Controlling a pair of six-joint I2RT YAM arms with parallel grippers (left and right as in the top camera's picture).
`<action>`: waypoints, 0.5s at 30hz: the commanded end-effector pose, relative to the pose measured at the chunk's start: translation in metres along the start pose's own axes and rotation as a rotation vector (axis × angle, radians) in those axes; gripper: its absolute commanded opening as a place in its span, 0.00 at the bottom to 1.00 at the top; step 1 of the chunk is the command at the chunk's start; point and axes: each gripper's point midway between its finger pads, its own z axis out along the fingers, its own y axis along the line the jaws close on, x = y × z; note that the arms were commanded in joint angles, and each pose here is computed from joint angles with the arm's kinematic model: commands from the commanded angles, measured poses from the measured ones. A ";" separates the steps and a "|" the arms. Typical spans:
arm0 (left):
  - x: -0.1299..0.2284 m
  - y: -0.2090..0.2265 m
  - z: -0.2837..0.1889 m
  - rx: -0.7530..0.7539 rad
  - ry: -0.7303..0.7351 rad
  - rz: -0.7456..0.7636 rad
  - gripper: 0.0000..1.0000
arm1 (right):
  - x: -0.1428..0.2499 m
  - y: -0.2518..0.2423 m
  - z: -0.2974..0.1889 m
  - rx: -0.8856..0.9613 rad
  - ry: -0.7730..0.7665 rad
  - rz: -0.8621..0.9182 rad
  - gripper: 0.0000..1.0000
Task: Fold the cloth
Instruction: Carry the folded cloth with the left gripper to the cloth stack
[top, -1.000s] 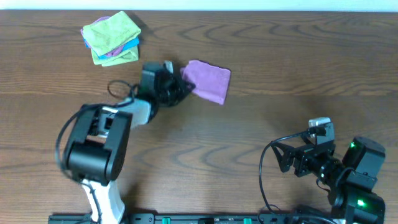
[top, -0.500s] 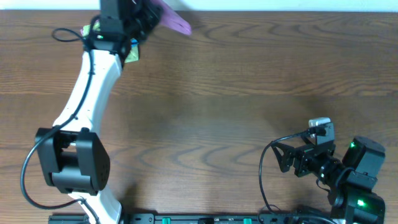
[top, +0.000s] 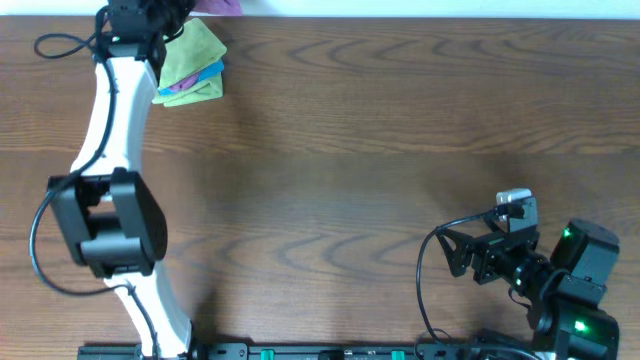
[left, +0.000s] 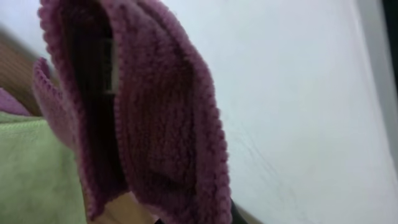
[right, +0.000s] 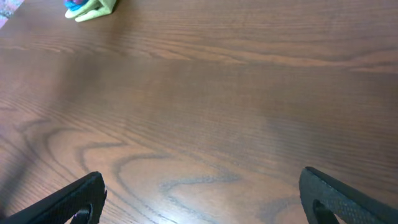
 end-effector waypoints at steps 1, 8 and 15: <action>-0.007 -0.004 0.012 0.023 -0.007 0.036 0.06 | 0.001 0.001 0.000 -0.009 -0.004 -0.009 0.99; -0.004 0.018 0.028 -0.017 0.004 0.068 0.05 | 0.001 0.001 0.000 -0.009 -0.004 -0.009 0.99; -0.010 0.051 0.023 -0.130 0.010 0.130 0.05 | 0.001 0.001 0.000 -0.009 -0.004 -0.009 0.99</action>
